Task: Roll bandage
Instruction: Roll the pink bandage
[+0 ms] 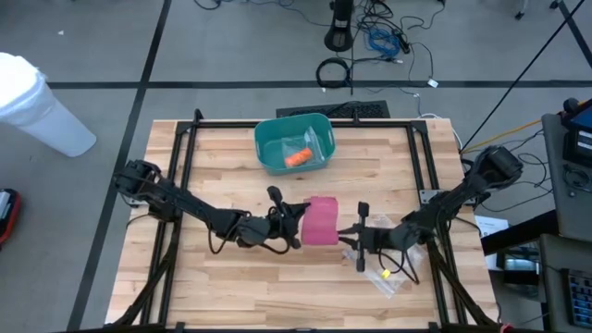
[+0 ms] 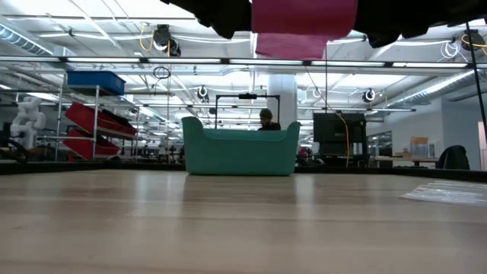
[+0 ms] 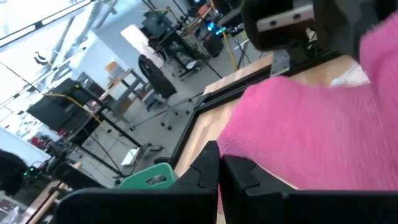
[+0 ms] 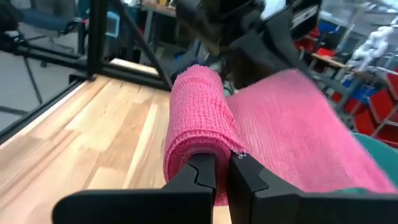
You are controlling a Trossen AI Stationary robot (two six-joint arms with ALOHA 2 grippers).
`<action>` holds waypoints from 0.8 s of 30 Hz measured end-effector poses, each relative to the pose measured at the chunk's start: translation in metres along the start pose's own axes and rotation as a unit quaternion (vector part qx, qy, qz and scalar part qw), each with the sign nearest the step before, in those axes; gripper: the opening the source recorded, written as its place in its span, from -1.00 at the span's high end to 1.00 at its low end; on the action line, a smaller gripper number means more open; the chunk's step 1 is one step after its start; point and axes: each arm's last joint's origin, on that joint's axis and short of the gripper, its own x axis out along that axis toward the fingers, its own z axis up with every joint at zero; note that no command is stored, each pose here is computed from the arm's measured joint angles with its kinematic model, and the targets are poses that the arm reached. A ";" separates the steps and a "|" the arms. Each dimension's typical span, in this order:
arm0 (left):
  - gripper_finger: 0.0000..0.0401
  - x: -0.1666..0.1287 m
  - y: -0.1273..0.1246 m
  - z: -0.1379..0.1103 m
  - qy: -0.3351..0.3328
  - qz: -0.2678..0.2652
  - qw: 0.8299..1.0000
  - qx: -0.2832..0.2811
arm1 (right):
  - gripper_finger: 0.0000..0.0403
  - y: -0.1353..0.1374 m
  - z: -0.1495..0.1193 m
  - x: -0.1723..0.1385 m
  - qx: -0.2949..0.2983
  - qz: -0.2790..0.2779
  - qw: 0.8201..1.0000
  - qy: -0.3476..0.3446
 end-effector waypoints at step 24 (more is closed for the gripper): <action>1.00 -0.056 -0.035 0.032 -0.116 -0.095 0.988 0.024 | 0.98 -0.001 -0.004 0.002 -0.015 -0.061 0.998 0.009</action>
